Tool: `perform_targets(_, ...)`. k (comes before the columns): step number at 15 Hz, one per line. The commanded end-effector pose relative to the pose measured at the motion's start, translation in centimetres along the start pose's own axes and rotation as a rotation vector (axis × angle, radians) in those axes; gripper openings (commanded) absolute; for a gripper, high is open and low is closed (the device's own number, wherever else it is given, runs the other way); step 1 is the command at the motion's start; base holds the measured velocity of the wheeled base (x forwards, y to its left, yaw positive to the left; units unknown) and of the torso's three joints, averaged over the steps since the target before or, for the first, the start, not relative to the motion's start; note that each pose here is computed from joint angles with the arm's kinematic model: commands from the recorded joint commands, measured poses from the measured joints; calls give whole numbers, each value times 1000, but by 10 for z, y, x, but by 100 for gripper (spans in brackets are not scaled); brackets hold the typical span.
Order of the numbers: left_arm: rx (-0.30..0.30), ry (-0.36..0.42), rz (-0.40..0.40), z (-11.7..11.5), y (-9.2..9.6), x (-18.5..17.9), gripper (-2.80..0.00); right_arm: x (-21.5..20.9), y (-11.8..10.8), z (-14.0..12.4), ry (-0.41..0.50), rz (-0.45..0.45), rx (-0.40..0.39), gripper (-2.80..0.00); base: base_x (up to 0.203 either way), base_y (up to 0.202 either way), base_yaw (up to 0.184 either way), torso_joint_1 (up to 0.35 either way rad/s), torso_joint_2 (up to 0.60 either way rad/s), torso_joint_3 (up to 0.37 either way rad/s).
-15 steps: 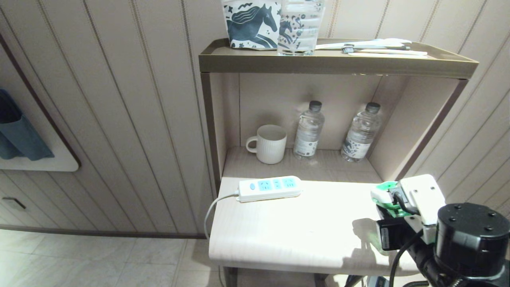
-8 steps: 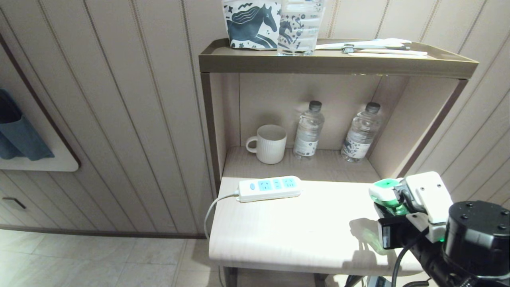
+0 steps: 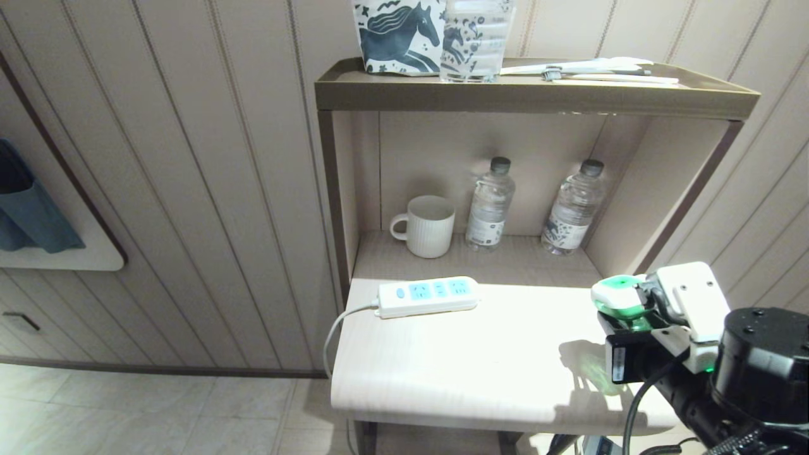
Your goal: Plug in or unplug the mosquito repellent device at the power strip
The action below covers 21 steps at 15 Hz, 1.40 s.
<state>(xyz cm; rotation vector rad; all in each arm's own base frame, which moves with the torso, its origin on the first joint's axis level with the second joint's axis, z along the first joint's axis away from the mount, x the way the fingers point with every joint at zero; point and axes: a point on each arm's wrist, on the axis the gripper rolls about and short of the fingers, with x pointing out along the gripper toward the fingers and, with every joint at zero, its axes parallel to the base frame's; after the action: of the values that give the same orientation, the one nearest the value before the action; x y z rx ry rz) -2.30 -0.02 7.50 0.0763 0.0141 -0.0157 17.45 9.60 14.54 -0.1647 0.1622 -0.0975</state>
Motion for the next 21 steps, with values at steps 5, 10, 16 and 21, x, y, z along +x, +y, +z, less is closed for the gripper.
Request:
perform_targets(5, 0, 1, 0, 0, 0, 0, -280, -3, -3, 16, -61, -4, 54, -280, 0, 0, 0, -187, 439, 254)
perform_targets(10, 0, 1, 0, 0, 0, 0, -280, -11, -10, 33, -131, 3, 107, -280, 0, 0, 0, -92, 229, 131)
perform_targets(16, 0, 1, 0, 0, 0, 0, -280, 9, -1, 26, -128, -44, 209, -280, 0, 0, 0, -2, 11, 4)
perform_targets(21, 0, 1, 0, 0, 0, 0, -280, 36, 21, 21, -166, -142, 302, -280, 0, 0, 0, 0, 0, 0)
